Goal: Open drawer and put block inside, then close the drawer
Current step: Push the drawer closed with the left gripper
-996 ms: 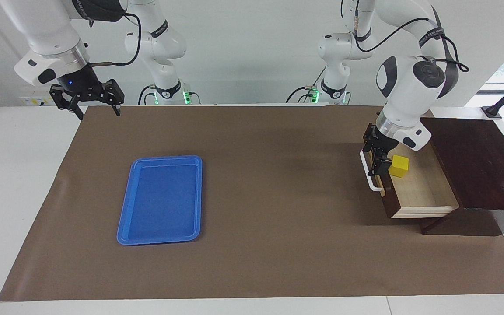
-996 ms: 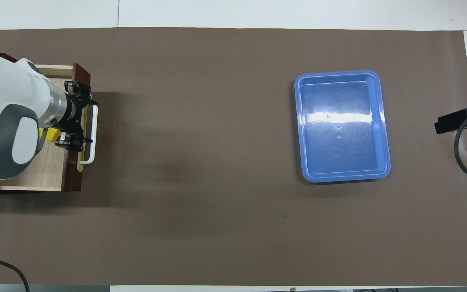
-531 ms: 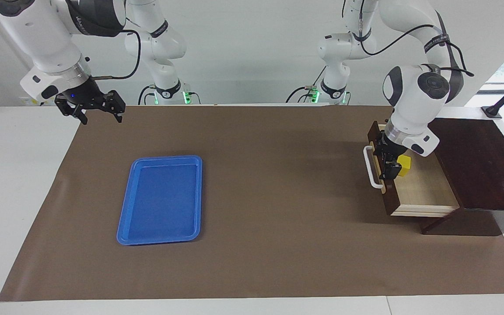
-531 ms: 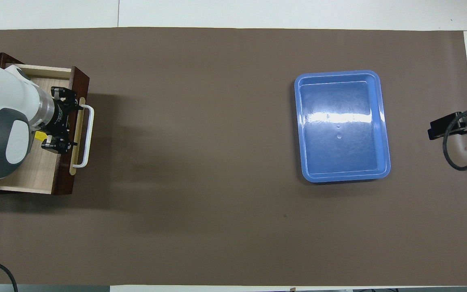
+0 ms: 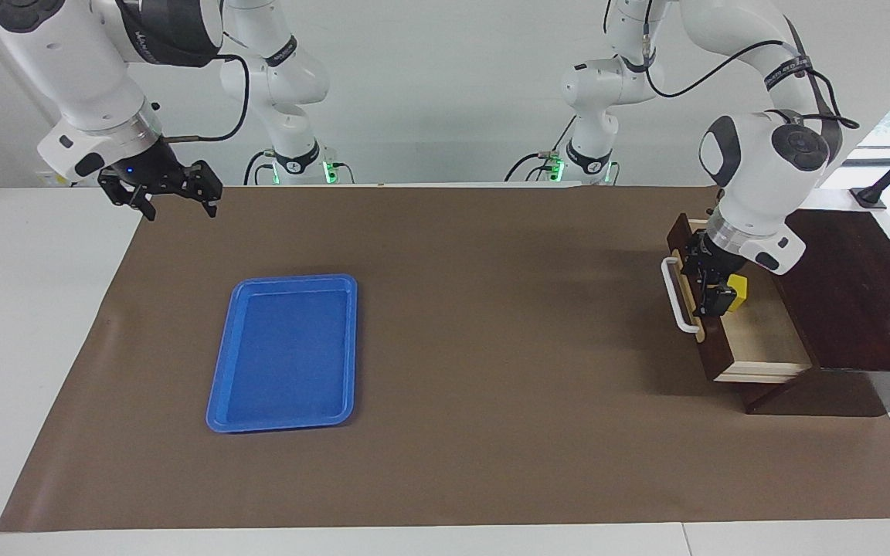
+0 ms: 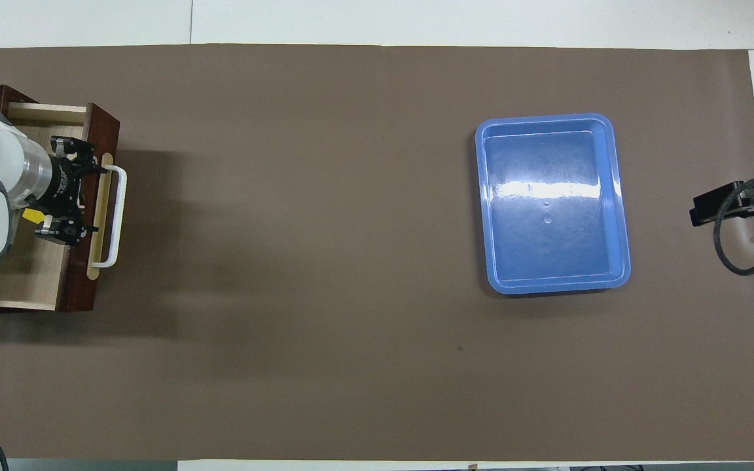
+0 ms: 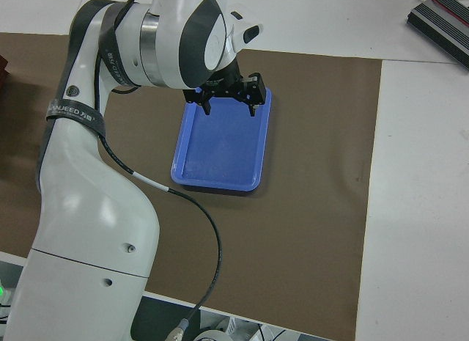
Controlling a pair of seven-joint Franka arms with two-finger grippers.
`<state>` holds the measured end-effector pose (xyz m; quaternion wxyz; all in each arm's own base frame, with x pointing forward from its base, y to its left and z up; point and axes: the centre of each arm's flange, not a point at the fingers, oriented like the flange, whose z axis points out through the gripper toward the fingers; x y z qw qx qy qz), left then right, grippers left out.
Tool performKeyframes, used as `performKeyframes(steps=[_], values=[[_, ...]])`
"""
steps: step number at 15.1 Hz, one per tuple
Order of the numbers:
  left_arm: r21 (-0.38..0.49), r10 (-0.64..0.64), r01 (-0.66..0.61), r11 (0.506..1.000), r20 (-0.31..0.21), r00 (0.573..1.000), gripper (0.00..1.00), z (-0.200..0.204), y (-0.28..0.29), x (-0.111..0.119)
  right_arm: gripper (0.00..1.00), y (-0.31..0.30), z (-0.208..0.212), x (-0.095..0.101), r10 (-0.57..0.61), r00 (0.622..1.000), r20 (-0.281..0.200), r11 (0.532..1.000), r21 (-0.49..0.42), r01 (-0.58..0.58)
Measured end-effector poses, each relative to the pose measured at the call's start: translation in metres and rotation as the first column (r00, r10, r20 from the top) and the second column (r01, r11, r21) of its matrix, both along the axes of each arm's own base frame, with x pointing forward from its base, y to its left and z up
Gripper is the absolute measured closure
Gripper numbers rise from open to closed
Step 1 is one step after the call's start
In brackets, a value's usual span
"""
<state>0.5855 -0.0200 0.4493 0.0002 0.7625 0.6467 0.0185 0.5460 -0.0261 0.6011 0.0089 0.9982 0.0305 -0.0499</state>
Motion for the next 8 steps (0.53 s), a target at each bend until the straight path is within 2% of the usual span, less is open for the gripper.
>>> performKeyframes(steps=[5,8], values=[[0.001,-0.053,0.053,0.999,0.007,0.999,0.0,0.001,0.029,0.001,0.0,0.002,0.0,0.0,0.003,1.0,0.001,1.0,0.0,-0.003],[0.021,-0.085,0.085,0.996,0.013,0.996,0.0,-0.001,0.079,-0.001,0.0,0.003,0.0,0.0,0.005,1.0,0.001,1.0,0.0,-0.005]])
